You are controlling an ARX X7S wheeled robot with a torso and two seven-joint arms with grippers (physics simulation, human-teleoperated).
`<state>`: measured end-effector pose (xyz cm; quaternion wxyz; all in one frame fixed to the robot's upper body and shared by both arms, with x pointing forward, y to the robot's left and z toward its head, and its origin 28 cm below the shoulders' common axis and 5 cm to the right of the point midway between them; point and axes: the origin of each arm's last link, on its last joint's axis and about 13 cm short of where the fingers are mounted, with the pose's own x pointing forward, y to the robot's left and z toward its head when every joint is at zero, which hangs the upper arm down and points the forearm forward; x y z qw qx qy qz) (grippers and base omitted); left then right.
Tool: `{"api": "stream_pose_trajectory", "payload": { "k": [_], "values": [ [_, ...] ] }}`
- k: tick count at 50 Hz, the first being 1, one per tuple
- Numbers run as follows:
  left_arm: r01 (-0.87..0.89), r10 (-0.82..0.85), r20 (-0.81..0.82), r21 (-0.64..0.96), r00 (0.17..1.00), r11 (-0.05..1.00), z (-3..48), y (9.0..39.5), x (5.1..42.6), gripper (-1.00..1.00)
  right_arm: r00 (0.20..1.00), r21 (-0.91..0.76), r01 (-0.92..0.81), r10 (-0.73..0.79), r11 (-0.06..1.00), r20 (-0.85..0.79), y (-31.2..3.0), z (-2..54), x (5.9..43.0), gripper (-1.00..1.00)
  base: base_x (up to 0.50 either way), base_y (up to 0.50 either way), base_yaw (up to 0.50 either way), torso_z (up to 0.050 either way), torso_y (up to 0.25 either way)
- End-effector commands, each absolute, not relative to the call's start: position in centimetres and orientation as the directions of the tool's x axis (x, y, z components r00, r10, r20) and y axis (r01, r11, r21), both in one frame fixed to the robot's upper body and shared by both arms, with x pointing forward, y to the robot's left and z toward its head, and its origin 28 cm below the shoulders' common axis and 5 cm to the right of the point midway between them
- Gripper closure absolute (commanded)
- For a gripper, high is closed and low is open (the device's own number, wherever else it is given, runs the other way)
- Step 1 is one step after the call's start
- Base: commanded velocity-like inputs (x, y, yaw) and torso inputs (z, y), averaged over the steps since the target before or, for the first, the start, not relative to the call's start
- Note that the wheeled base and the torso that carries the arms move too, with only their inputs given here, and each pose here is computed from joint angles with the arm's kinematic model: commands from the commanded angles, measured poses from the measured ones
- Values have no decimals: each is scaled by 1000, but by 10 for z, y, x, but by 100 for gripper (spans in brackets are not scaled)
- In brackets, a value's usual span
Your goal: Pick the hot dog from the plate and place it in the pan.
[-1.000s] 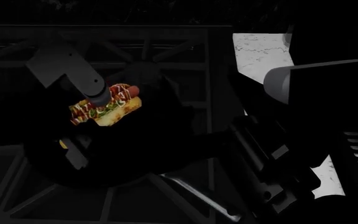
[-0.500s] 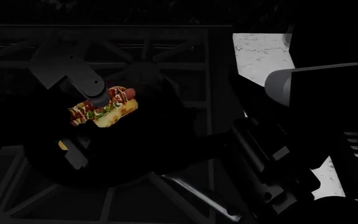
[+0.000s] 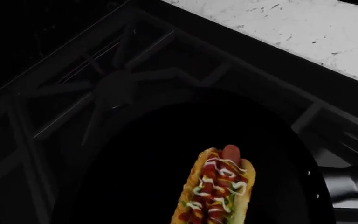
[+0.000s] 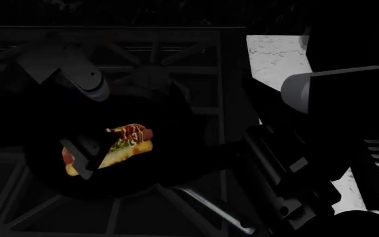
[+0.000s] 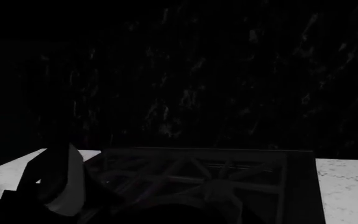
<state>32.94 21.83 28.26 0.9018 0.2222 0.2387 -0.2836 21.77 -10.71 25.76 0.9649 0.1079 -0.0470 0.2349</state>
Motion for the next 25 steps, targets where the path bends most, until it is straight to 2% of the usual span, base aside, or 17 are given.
{"api": "stream_pose_trajectory", "payload": {
  "k": [1, 25],
  "values": [
    [605, -420, -504, 289, 755, 742, 302, 218, 320, -100, 885, 190, -463, 439, 866, 158, -107, 260, 217, -100, 0, 0, 0, 0, 0],
    [555, -485, -277, 310, 830, 772, 332, 232, 275, -100, 881, 184, -469, 444, 864, 163, -107, 261, 216, -100, 0, 0, 0, 0, 0]
  ]
}}
